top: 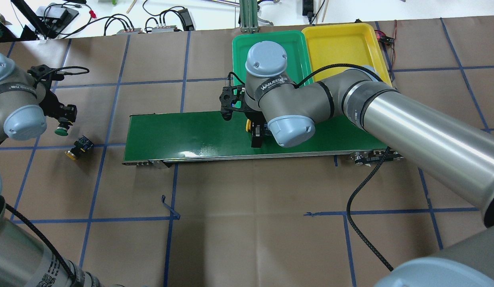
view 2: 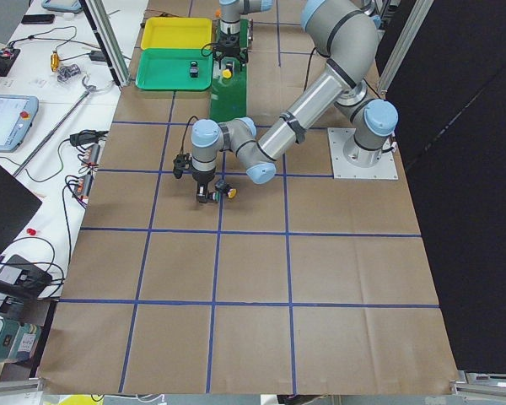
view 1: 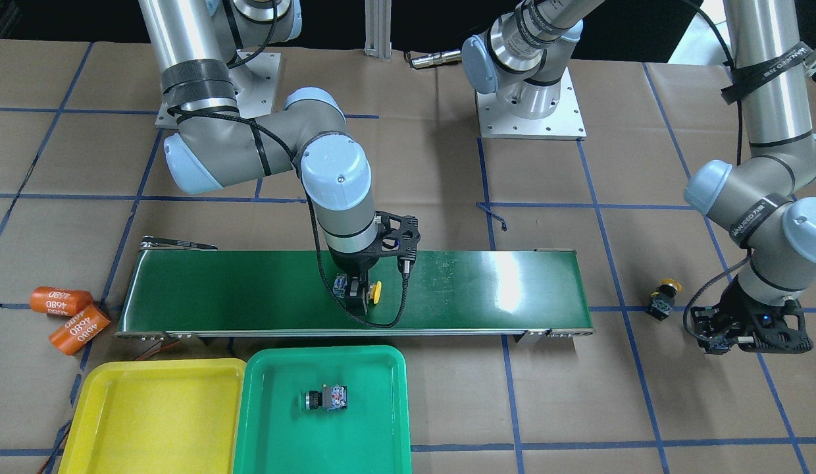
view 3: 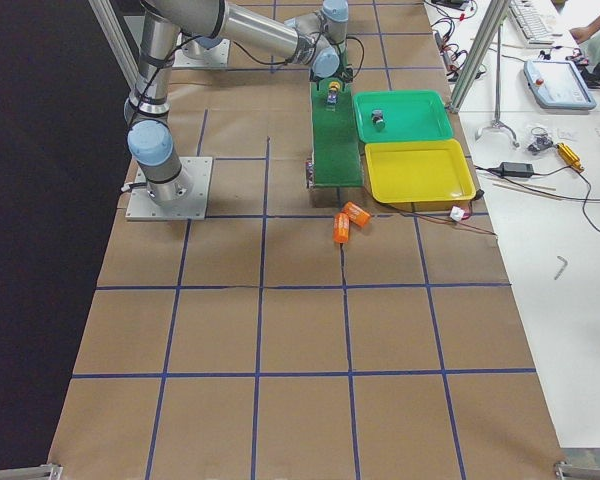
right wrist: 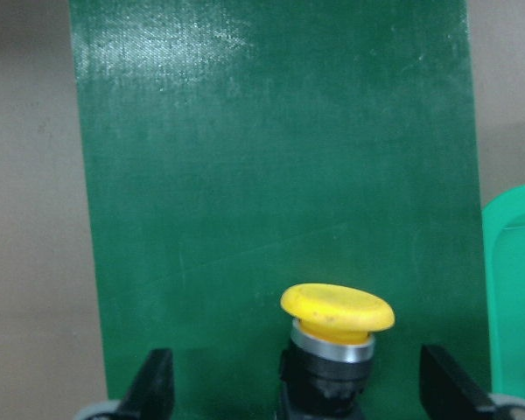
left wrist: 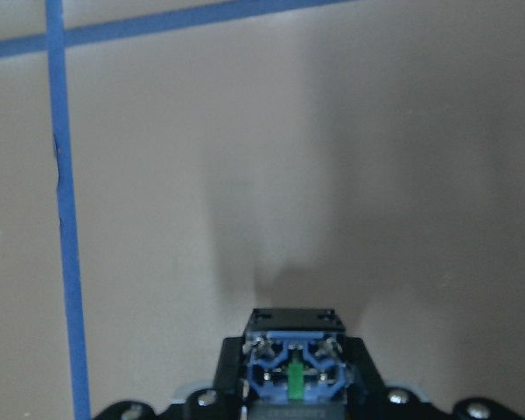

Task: Sort buttons by color to trays
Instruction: 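Carry the yellow-cap button into the yellow tray while the left brings another button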

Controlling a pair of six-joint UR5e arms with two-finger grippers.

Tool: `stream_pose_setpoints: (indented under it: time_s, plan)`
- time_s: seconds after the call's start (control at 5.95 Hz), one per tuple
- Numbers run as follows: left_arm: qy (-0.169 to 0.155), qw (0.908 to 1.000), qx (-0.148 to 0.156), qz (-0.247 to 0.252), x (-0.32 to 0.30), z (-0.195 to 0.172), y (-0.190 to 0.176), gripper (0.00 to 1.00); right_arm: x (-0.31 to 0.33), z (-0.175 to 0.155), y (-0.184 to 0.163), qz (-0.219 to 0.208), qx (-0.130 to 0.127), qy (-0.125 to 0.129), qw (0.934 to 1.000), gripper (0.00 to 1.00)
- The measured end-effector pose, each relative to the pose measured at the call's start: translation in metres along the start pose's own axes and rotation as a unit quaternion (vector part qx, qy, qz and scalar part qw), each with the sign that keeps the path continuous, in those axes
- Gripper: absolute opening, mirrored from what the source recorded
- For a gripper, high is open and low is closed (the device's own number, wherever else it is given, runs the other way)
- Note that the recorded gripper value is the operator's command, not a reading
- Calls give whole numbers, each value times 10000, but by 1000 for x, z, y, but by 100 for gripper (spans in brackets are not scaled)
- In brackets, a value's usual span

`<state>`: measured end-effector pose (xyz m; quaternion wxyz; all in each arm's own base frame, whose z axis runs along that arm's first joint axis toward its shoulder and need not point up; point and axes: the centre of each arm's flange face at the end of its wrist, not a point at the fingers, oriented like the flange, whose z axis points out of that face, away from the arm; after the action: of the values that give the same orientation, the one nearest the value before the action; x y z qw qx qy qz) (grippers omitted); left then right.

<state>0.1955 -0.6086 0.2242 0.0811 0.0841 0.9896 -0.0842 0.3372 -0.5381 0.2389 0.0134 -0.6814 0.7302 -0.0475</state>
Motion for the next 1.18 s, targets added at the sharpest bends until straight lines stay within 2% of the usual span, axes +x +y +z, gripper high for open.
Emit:
stream_pose_setpoints:
  time_s: [0.17, 0.34, 0.5, 0.67, 1.01, 1.18]
  plan:
    - [50, 9963, 22, 855, 17, -27, -10, 0, 9, 1, 22, 140, -163, 25, 9998, 26]
    - [140, 9826, 33, 1849, 51, -54, -21, 0, 17, -5, 42, 267, -285, 82, 9992, 15]
    - [242, 9547, 53, 2965, 98, -77, -31, 0, 25, -14, 59, 256, -321, 158, 9990, 15]
    - [346, 9112, 57, 4104, 149, -96, -37, 0, 36, -25, 76, 129, -323, 256, 9991, 15]
    - [670, 7943, 17, 6039, 243, -94, -22, 2, 75, -52, 119, -506, -392, 603, 9961, 15]
    - [814, 7523, -8, 6538, 276, -88, -8, 36, 103, -59, 147, -762, -453, 729, 9934, 16]
